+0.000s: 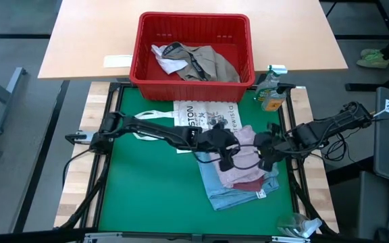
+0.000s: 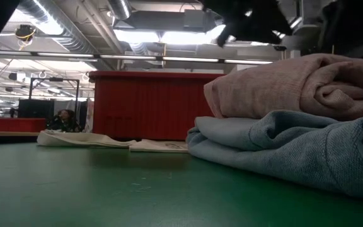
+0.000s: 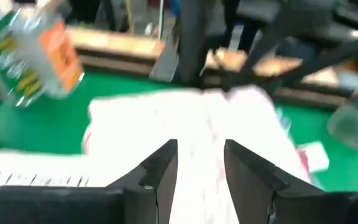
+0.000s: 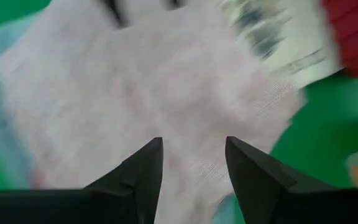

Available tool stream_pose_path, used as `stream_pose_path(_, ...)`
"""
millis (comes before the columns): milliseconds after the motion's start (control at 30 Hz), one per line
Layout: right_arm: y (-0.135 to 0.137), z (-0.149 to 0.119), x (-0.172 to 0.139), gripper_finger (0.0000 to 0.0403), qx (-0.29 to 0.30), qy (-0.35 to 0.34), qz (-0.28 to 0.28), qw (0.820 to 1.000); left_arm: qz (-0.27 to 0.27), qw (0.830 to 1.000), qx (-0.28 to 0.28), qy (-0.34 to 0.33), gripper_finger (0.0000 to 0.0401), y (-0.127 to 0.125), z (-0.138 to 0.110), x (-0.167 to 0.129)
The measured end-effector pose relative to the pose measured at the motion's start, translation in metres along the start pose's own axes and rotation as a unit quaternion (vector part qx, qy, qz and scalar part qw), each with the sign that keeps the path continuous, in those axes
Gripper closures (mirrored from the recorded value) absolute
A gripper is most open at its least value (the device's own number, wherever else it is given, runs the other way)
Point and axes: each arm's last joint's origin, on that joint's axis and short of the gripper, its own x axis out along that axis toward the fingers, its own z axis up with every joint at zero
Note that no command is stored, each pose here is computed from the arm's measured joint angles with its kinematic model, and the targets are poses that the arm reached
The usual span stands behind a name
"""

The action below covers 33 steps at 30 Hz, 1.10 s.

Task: Fold Laundry from Bin
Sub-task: Fold the pink shirt from the red laundry basket

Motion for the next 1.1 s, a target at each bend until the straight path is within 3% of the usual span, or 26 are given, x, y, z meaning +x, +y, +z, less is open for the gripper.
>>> stream_pose_path(167, -0.006, 0.001, 0.012, 0.0228, 0.000, -0.039, -0.076, 0.996, 0.051, 0.995, 0.027, 0.083, 0.0275, -0.002, -0.011, -0.017)
stream_pose_path(467, -0.029, 0.005, 0.053, 0.0228, 0.024, -0.029, -0.113, 0.993, 0.138, 0.972, 0.033, 0.189, 0.0275, 0.002, -0.035, -0.028)
stream_pose_path(767, -0.067, -0.004, 0.086, 0.0228, 0.096, 0.024, -0.152, 0.983, 0.215, 0.949, 0.011, 0.231, 0.0275, 0.022, -0.068, -0.021)
stream_pose_path(1100, -0.080, -0.027, 0.118, 0.0228, 0.127, 0.071, -0.133, 0.980, 0.224, 0.945, 0.001, 0.237, 0.0275, 0.036, -0.115, -0.010)
